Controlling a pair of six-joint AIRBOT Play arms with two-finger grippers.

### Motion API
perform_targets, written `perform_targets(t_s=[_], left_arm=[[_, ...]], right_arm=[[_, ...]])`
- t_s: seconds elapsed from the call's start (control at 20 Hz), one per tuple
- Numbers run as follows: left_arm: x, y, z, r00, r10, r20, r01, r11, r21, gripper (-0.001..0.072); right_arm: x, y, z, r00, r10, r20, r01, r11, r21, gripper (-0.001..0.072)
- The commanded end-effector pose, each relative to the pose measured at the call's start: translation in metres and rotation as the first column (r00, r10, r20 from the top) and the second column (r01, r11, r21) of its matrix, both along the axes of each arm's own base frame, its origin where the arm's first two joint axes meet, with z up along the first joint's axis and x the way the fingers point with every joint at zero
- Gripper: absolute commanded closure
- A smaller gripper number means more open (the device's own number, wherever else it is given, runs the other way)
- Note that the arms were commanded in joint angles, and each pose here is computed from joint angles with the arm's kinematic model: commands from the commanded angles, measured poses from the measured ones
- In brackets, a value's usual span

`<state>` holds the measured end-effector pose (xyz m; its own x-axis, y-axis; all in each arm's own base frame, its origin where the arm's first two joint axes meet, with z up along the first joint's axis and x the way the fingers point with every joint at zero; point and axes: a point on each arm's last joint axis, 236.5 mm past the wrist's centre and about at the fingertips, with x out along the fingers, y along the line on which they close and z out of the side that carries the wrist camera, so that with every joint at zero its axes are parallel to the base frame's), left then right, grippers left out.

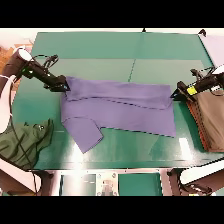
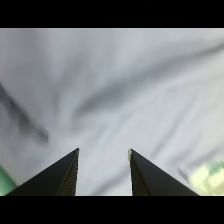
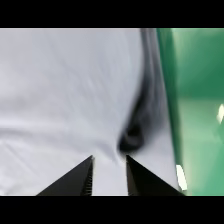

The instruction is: Fold the shirts.

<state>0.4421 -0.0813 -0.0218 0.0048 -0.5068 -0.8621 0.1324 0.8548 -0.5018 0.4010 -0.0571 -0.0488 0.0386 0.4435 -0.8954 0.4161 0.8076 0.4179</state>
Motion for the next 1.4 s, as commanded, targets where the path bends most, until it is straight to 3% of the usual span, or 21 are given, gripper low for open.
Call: perform_targets(t_s=[0.0,0.1,0.4,0.5,0.6,0.65,0.7,0.75,1.0,1.05,1.1,1.35], left_arm=[[-0.05,0.011,0.018,0.982,-0.008,-0.188,0.002,0.999,-0.032,0.0336],[-0.073,0.021,0.023,0.982,0.033,-0.186,-0.038,0.999,-0.021,0.0336],[-0.19,0.022,-0.023,0.962,0.146,-0.229,-0.144,0.989,0.026,0.0333],[-0.22,0.01,-0.045,0.949,0.187,-0.255,-0.19,0.982,0.013,0.0268],[-0.229,-0.004,-0.062,0.932,0.268,-0.244,-0.282,0.959,-0.025,0.0268],[-0.229,-0.011,-0.07,0.92,0.312,-0.237,-0.332,0.942,-0.051,0.0268],[-0.228,-0.019,-0.076,0.91,0.342,-0.236,-0.37,0.925,-0.086,0.0268],[-0.227,-0.027,-0.081,0.901,0.367,-0.231,-0.4,0.909,-0.118,0.0268],[-0.193,-0.048,-0.095,0.89,0.45,-0.071,-0.456,0.881,-0.129,0.0288],[-0.182,-0.051,-0.092,0.87,0.491,-0.055,-0.493,0.856,-0.155,0.0385],[-0.176,-0.053,-0.088,0.86,0.508,-0.05,-0.509,0.842,-0.177,0.0687],[-0.174,-0.062,-0.072,0.9,0.433,-0.043,-0.432,0.879,-0.202,0.0682]], right_arm=[[-0.059,-0.03,0.024,0.968,-0.041,-0.248,0.005,0.989,-0.145,0.0443],[-0.079,-0.032,0.031,0.967,-0.043,-0.251,-0.007,0.981,-0.196,0.0573],[-0.184,0.004,-0.005,0.95,-0.091,-0.298,0.039,0.983,-0.177,0.056],[-0.22,0.019,-0.02,0.943,-0.133,-0.304,0.087,0.983,-0.161,0.056],[-0.224,0.036,-0.033,0.954,-0.208,-0.217,0.185,0.975,-0.123,0.0558],[-0.217,0.043,-0.038,0.957,-0.25,-0.149,0.236,0.966,-0.108,0.0503],[-0.212,0.049,-0.042,0.954,-0.281,-0.109,0.272,0.958,-0.089,0.0279],[-0.207,0.054,-0.045,0.947,-0.311,-0.078,0.306,0.95,-0.069,0.0146],[-0.188,0.058,-0.053,0.923,-0.385,0.005,0.385,0.922,-0.025,0.0146],[-0.185,0.058,-0.053,0.919,-0.394,0.012,0.394,0.919,-0.018,0.0146],[-0.183,0.059,-0.052,0.916,-0.401,0.015,0.401,0.916,-0.009,0.0146],[-0.152,0.054,-0.052,0.851,-0.515,0.106,0.513,0.857,0.045,0.0147]])
